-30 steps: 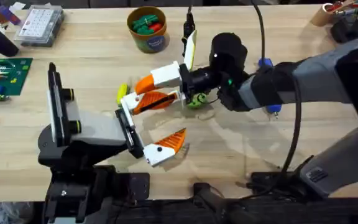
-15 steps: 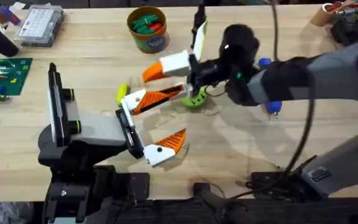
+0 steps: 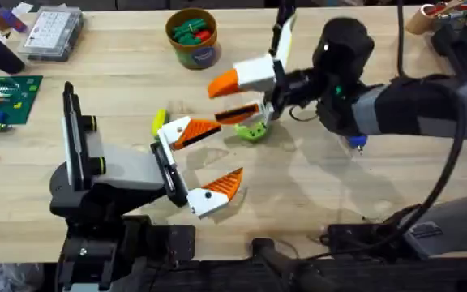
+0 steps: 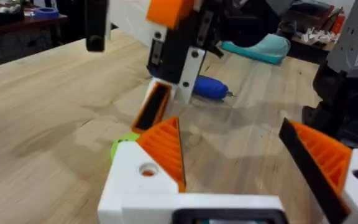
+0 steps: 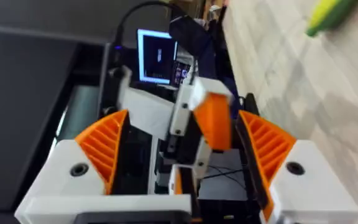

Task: Pick up the gripper from the table and insert it into the empty holder that is missing its gripper. Then pick up a screw, insert it into the mounting hole, and use the screwdriver to tighten it. Finally, clean up the table by picking up the vegetable and placing it into the bucket.

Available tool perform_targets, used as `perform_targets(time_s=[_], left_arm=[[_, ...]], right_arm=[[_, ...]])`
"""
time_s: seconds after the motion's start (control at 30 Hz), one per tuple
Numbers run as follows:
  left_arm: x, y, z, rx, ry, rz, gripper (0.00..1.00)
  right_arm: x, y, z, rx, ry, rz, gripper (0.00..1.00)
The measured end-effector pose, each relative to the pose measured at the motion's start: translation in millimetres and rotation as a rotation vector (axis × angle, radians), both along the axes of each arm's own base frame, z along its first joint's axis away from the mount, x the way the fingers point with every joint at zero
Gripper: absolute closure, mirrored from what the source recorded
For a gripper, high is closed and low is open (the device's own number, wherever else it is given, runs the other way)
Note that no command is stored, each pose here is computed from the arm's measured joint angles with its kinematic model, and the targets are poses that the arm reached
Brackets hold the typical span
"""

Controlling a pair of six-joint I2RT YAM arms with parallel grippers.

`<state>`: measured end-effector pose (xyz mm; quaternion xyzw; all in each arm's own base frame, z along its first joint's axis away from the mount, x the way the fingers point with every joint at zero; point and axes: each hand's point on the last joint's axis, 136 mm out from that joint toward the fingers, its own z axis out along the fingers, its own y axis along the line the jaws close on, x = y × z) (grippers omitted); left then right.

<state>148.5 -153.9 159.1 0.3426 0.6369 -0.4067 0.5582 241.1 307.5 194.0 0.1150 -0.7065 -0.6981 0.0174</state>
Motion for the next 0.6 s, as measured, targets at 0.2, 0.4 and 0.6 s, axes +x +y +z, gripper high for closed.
perform_targets(time_s=[0.2,0.4,0.6], left_arm=[[0.0,0.0,0.0,0.000,0.000,0.000,0.014],[0.0,0.0,0.0,0.000,0.000,0.000,0.014],[0.0,0.0,0.0,0.000,0.000,0.000,0.014]], right_arm=[[-7.8,-6.3,-17.8,-0.025,0.040,-0.008,0.006],[-8.7,-6.5,-18.5,-0.024,0.038,-0.006,0.007],[-17.3,-0.3,-18.4,-0.024,0.035,0.024,0.006]])
